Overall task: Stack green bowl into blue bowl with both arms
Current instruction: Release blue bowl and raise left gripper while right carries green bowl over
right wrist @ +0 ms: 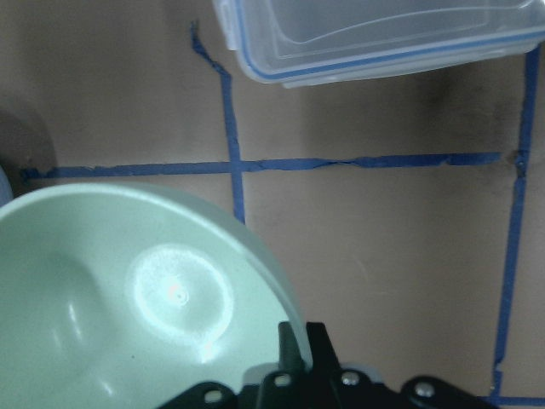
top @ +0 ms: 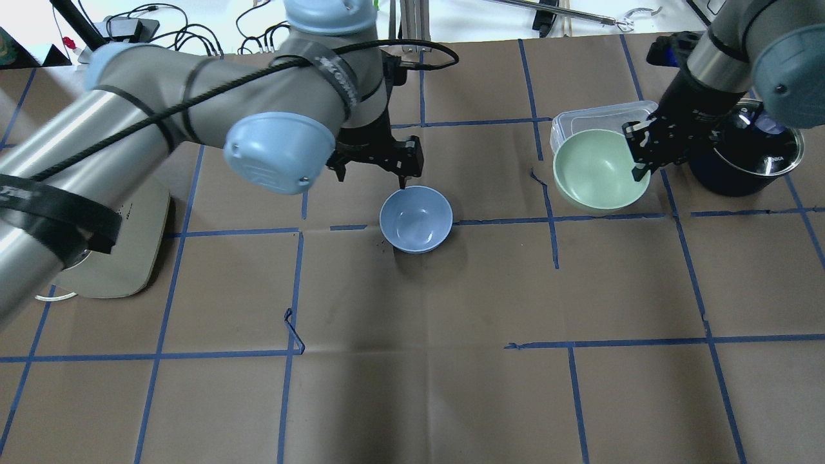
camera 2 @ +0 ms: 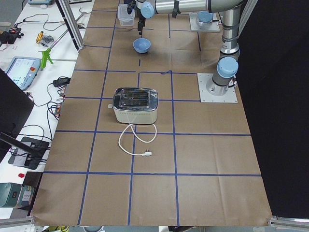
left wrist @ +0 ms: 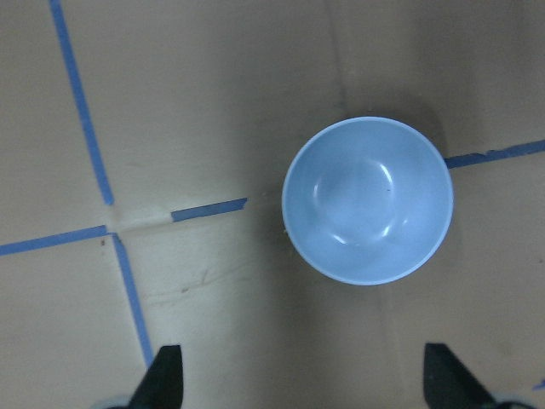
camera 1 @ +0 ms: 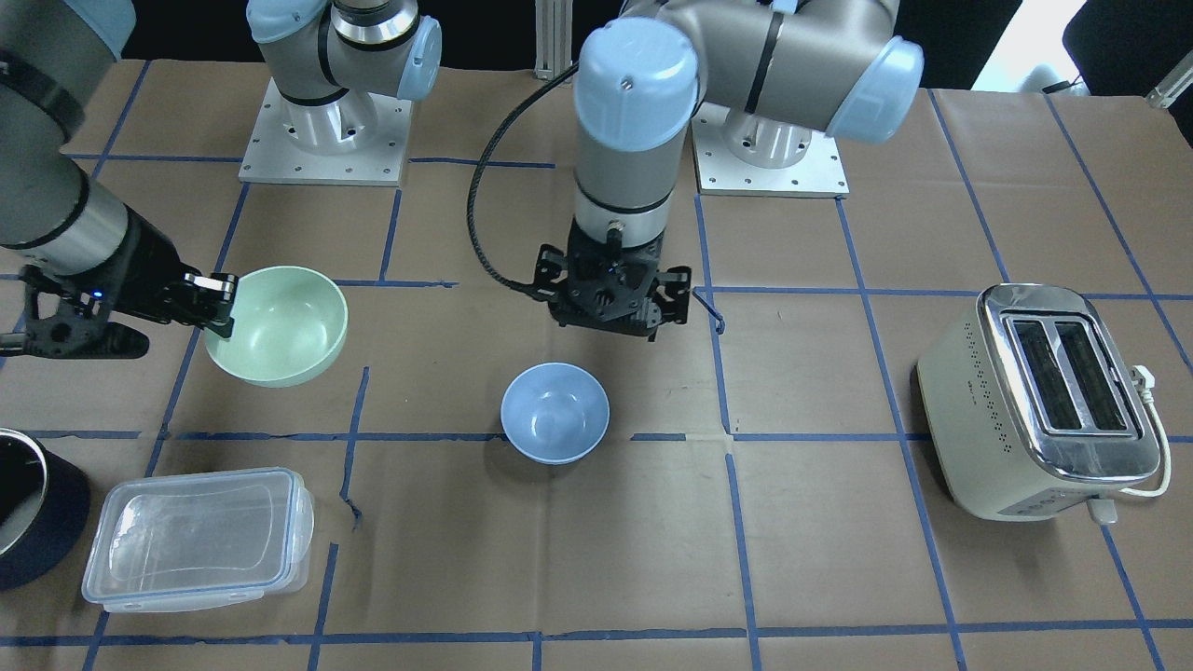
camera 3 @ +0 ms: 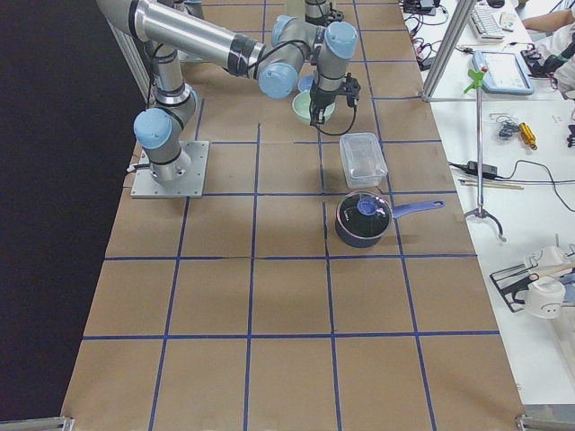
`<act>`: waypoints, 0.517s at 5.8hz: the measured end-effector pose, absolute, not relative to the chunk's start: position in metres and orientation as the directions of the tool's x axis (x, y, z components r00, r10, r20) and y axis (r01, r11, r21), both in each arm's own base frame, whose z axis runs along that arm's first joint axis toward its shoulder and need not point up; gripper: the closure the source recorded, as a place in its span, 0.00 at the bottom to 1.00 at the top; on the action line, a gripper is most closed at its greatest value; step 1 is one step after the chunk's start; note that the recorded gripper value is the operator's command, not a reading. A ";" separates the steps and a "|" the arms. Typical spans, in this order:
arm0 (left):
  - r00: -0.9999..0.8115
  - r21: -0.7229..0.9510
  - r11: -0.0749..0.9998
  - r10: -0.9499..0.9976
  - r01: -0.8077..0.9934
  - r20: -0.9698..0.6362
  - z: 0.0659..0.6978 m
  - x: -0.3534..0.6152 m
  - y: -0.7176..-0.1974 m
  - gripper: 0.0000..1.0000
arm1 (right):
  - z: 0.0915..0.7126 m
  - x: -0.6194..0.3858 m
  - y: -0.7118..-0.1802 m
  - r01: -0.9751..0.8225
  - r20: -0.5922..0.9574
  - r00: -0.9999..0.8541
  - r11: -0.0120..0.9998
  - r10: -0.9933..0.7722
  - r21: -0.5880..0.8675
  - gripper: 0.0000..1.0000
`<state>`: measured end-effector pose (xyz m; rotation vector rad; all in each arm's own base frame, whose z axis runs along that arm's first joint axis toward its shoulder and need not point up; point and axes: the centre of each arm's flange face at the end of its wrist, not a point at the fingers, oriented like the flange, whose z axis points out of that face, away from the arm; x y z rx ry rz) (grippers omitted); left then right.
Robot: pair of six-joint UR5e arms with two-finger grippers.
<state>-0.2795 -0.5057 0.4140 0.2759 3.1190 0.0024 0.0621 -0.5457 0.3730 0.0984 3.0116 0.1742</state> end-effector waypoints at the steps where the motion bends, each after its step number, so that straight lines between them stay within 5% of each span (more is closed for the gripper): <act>1: -0.985 0.025 0.985 0.174 0.173 -0.014 0.450 -0.244 -0.486 0.02 | 0.362 0.118 -0.550 0.110 -0.127 -0.984 0.988 0.123 0.104 0.94; 3: -0.988 0.033 0.987 0.155 0.155 -0.012 0.490 -0.191 -0.465 0.02 | 0.336 0.226 -0.546 0.182 -0.131 -0.973 0.981 0.189 0.068 0.94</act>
